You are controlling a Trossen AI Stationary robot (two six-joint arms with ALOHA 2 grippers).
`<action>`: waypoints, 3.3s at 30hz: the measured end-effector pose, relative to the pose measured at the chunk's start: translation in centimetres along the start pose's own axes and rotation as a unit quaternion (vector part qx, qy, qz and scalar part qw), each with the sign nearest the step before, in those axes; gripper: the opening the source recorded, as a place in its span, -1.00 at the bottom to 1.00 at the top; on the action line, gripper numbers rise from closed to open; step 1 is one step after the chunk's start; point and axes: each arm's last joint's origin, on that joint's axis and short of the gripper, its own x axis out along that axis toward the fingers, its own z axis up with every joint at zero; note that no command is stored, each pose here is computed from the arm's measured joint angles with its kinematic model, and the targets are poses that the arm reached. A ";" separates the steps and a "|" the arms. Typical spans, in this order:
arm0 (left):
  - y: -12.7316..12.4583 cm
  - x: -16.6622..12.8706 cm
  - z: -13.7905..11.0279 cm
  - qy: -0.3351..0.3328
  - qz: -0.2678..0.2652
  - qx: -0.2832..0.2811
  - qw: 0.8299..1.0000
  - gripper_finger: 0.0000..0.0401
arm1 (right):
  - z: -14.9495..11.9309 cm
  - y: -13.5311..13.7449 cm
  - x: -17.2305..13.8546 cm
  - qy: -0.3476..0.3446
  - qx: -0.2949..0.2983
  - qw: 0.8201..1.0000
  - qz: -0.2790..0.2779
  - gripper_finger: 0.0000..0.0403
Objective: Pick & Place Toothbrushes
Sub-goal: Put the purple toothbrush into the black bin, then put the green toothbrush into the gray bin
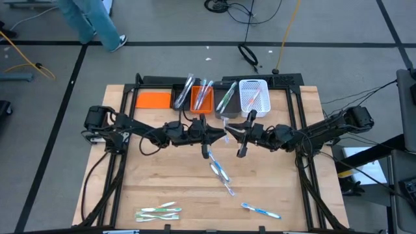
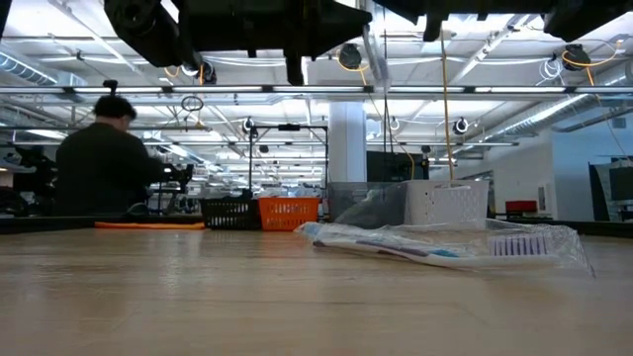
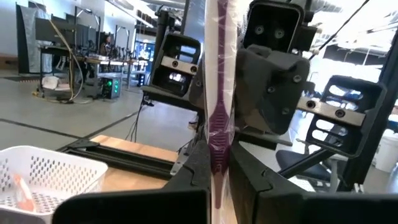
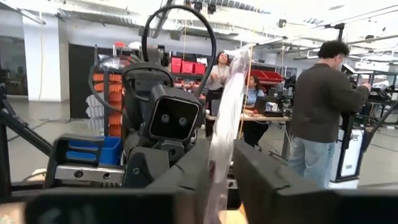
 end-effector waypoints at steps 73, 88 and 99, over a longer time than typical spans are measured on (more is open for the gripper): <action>21.1 -9.1 0.0 0.326 0.504 -0.024 0.800 -0.78 | 0.2 -0.1 -1.4 0.084 0.023 0.996 0.021 -0.07; 21.0 -9.2 -0.2 0.336 0.506 -0.026 0.794 -0.30 | 0.1 -0.1 -1.4 0.087 0.023 0.996 0.021 -0.06; 20.7 -9.1 0.3 0.333 0.486 -0.031 0.807 0.03 | -0.4 0.0 -1.5 0.114 0.047 0.992 0.020 -0.07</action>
